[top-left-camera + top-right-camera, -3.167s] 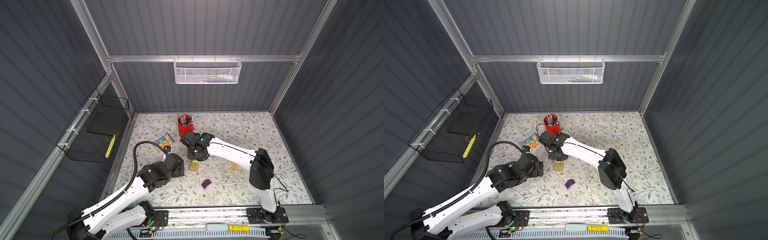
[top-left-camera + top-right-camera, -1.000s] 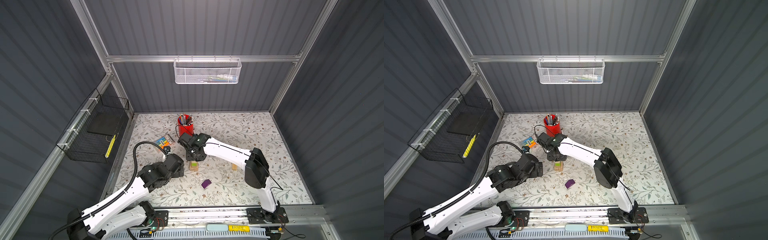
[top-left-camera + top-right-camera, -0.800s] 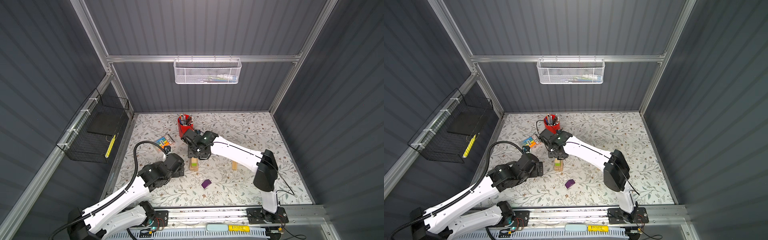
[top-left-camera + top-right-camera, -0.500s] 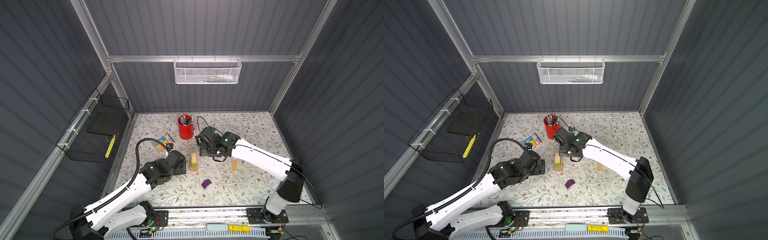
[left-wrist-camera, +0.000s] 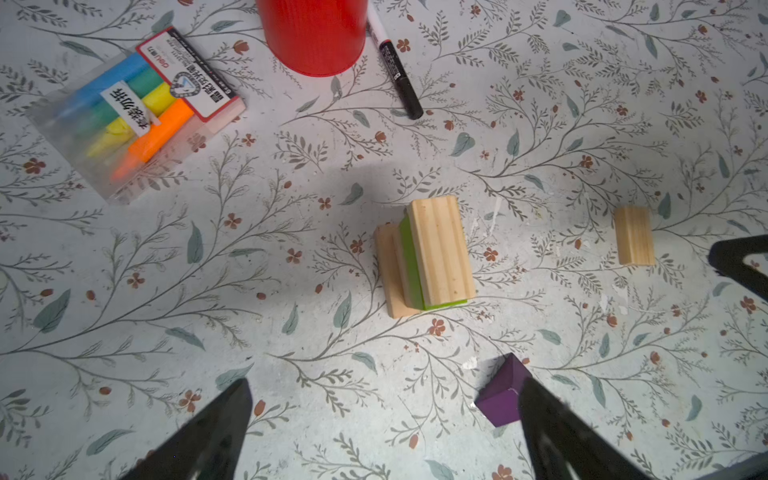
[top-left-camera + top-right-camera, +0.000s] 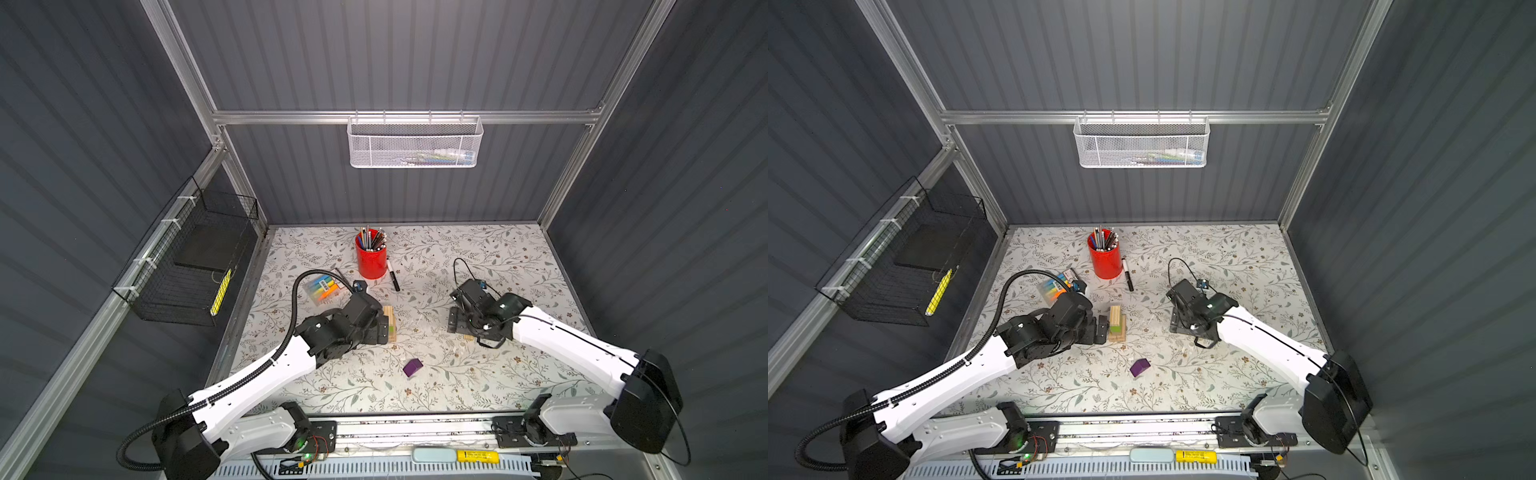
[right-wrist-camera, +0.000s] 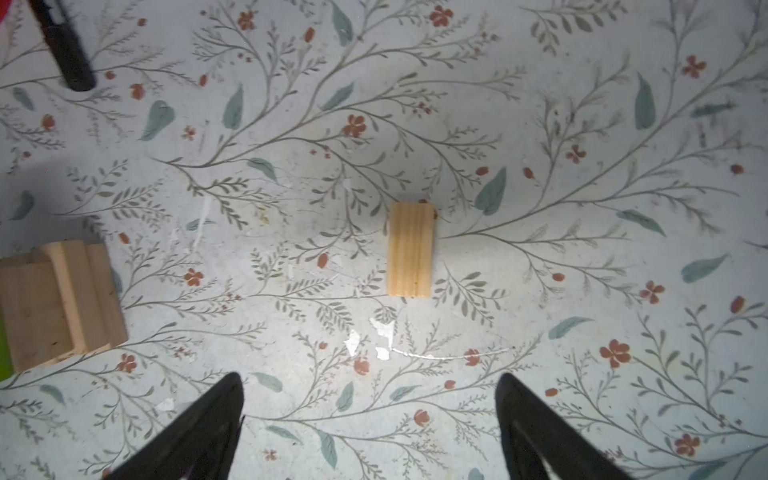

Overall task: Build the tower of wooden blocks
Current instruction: 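Open the right gripper and move it back toward the remaining small block, then grasp the remaining small upright wooden block with the right gripper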

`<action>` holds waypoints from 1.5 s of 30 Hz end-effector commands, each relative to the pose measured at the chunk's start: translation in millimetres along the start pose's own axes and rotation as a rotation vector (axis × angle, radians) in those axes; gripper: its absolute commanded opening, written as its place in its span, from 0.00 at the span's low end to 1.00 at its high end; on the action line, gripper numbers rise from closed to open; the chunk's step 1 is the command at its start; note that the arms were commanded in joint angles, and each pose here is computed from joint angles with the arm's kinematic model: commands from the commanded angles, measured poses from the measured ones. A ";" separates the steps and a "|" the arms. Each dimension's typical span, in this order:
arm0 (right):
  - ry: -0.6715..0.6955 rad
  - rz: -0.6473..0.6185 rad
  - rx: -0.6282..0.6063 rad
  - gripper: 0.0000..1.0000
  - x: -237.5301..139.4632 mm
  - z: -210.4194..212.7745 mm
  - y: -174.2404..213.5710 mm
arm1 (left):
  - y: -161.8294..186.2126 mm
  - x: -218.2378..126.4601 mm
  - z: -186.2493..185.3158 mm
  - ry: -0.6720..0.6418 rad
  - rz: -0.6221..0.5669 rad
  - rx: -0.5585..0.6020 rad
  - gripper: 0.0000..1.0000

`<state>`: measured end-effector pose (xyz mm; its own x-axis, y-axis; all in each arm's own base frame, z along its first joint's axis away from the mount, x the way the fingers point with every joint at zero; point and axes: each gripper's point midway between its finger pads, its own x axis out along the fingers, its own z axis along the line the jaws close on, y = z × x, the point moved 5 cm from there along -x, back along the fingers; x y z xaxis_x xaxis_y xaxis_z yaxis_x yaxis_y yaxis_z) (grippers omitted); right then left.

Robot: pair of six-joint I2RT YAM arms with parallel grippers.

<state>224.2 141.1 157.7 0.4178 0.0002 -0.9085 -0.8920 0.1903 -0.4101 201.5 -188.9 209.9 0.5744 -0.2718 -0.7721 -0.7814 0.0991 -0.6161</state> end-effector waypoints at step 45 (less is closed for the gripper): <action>0.044 0.204 -0.027 0.45 107.5 -15.0 -1.9 | -15.4 5.3 -16.3 0.042 -0.025 0.030 1.00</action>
<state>265.6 124.6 62.7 0.2380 -0.0162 -0.9711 -0.9568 0.1682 -0.2372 211.9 -208.6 210.1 0.5709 -0.3267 -0.7532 -0.7668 0.1159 -0.6314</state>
